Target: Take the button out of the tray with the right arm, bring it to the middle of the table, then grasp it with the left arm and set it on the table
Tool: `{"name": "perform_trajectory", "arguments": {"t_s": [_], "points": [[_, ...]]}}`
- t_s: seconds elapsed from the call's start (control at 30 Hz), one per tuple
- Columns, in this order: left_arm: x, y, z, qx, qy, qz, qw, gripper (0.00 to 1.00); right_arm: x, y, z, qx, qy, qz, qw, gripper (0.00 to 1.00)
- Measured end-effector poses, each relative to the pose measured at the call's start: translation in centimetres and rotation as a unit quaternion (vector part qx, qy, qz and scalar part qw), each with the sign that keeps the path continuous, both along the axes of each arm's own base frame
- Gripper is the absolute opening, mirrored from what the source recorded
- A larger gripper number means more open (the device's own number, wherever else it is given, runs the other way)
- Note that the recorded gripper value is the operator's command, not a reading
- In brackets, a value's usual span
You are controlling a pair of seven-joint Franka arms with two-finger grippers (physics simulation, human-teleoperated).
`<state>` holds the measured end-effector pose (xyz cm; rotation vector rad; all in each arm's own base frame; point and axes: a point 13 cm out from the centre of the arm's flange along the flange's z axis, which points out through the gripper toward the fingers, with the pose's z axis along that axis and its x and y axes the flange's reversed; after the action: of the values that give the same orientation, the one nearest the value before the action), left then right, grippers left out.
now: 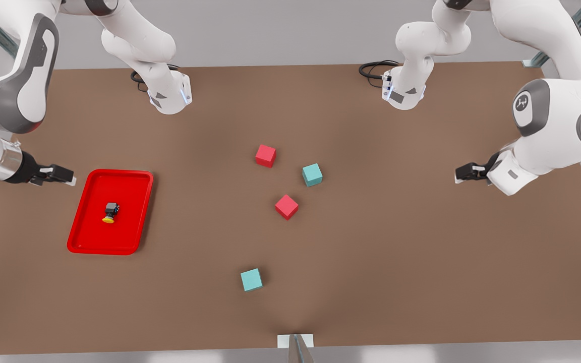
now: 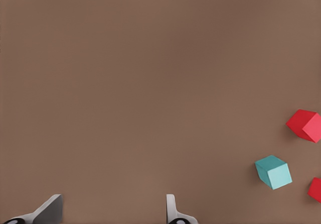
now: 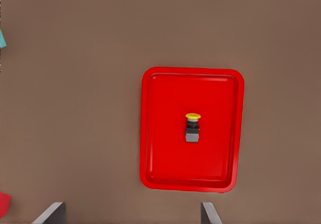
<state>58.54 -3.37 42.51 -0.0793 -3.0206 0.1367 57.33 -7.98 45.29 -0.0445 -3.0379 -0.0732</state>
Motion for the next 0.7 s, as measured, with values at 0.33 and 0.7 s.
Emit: {"name": "perform_trajectory", "arguments": {"t_s": [0.33,0.7], "points": [[1.9,-1.6,-1.1,0.001,0.003,-0.022,1.0,1.0,-0.2,0.7,-8.8,0.017,0.084,0.023,0.996,1.0],[2.0,-2.7,-3.5,0.006,0.023,-0.037,0.999,1.0,0.8,0.3,-17.9,0.031,0.151,0.03,0.988,1.0]]}}
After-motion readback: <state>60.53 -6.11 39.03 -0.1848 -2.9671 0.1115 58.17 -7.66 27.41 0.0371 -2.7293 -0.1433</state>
